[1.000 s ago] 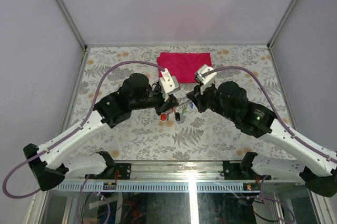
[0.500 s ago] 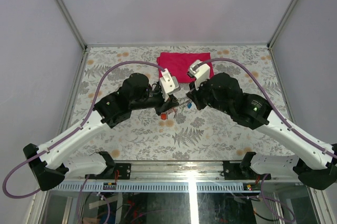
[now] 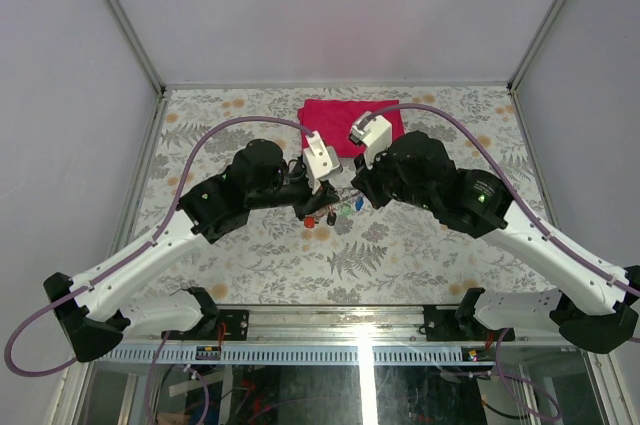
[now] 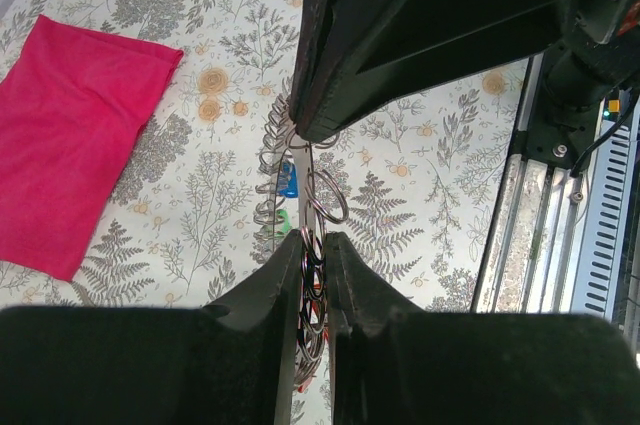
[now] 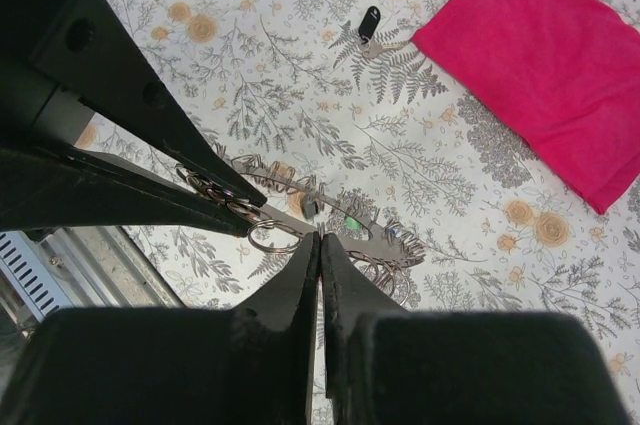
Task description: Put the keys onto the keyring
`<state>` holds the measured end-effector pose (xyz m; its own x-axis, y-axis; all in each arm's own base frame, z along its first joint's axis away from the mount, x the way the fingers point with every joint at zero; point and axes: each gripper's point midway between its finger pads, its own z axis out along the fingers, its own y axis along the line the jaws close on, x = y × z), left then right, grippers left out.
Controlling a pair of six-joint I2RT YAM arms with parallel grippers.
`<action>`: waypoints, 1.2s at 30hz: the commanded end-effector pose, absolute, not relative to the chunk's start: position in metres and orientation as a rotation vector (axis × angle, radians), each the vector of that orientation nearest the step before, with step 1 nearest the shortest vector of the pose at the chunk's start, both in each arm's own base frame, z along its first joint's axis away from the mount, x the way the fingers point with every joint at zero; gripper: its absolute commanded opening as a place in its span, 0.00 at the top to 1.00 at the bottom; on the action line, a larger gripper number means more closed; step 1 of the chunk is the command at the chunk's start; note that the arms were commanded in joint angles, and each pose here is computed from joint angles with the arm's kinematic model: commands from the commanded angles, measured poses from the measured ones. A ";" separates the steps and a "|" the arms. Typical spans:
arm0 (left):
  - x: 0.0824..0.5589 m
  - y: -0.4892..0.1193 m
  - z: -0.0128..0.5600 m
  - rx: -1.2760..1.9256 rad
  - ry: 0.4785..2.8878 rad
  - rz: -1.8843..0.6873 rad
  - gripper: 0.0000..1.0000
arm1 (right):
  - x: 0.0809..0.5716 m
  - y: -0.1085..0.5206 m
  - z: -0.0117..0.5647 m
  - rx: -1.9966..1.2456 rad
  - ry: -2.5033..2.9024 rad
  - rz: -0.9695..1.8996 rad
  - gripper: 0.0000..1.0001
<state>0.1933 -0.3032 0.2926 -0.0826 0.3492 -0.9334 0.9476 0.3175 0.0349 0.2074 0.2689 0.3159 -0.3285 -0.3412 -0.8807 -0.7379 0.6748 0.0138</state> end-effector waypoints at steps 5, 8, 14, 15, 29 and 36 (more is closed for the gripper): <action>0.196 -0.302 0.323 1.161 1.541 -0.760 1.00 | 0.205 0.268 0.332 -0.814 1.940 0.549 0.95; 0.198 -0.302 0.323 1.151 1.547 -0.751 1.00 | 0.204 0.266 0.331 -0.810 1.943 0.549 0.94; 0.198 -0.302 0.323 1.149 1.549 -0.751 1.00 | 0.202 0.266 0.328 -0.810 1.955 0.558 0.96; 0.198 -0.302 0.323 1.148 1.549 -0.751 1.00 | 0.202 0.266 0.328 -0.810 1.954 0.561 0.98; 0.197 -0.301 0.327 1.137 1.540 -0.756 1.00 | 0.211 0.263 0.324 -0.676 2.011 0.573 1.00; 0.196 -0.302 0.329 1.135 1.533 -0.765 1.00 | 0.223 0.269 0.322 -0.565 1.984 0.623 1.00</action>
